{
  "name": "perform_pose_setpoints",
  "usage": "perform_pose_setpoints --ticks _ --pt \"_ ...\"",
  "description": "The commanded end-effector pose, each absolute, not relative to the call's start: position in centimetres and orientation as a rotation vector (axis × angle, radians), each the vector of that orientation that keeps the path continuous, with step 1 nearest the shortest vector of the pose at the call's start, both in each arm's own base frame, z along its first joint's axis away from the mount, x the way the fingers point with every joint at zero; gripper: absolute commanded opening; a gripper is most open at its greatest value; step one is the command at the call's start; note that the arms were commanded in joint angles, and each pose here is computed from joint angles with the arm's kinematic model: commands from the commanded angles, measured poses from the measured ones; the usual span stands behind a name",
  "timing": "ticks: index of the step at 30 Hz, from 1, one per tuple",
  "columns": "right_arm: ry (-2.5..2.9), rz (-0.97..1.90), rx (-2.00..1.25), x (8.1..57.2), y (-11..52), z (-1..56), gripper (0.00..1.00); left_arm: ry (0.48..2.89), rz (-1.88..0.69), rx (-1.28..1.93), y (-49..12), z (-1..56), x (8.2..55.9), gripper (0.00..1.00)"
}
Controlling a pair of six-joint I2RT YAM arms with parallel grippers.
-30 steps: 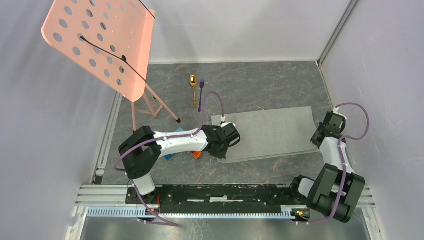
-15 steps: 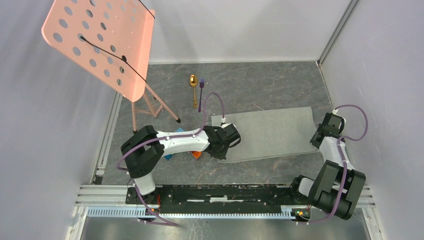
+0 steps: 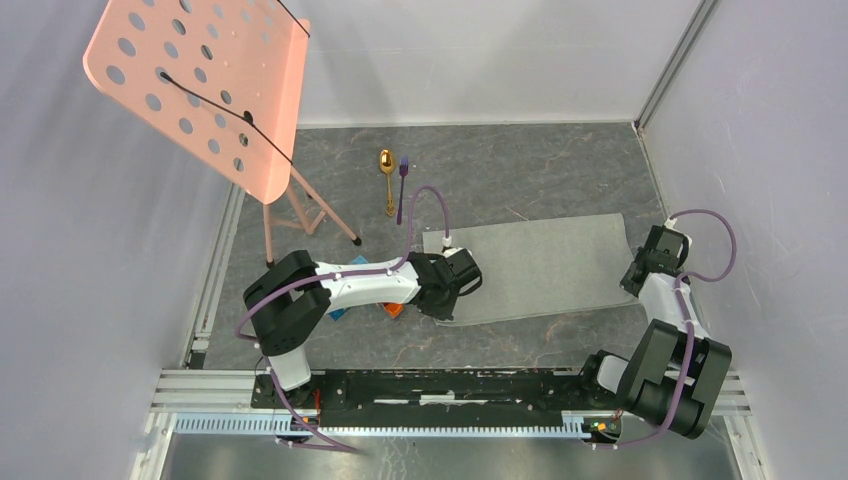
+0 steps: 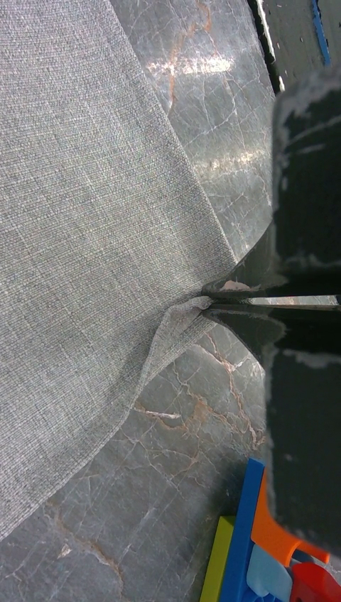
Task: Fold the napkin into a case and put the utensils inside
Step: Fold and flatten the napkin at the center of the board.
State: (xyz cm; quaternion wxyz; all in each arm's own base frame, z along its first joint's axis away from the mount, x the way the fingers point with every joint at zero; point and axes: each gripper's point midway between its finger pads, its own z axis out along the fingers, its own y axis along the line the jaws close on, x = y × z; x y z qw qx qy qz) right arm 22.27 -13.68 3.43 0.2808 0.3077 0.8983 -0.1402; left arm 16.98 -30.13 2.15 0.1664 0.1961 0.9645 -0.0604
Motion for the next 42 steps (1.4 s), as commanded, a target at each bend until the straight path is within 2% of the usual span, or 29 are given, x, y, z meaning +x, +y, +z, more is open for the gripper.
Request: perform_pose_setpoints --ticks 1,22,24,27,29,38,42 --pt "2.361 -0.414 0.854 22.7 -14.6 3.7 0.0 2.751 -0.196 0.517 -30.3 2.4 16.5 0.03" --pt "2.362 -0.409 0.854 23.1 -14.8 3.6 0.0 2.771 -0.198 0.543 -30.8 1.8 15.9 0.07" --pt "2.36 -0.415 0.857 23.0 -14.8 3.6 0.03 2.772 -0.196 0.547 -30.8 1.7 15.8 0.07" --pt "2.36 -0.395 0.843 23.2 -14.6 3.6 0.16 2.771 -0.194 0.555 -30.7 1.7 15.6 0.07" --pt "2.358 -0.369 0.826 23.6 -14.4 3.7 0.22 2.753 -0.206 0.559 -30.7 2.1 15.7 0.1" --pt "2.206 -0.449 0.791 23.9 -15.6 9.1 0.34 2.694 -0.356 0.575 -31.7 5.2 15.3 0.44" --pt "2.189 -0.368 0.729 24.9 -14.5 10.2 0.41 2.662 -0.454 0.591 -32.4 7.7 14.9 0.51"
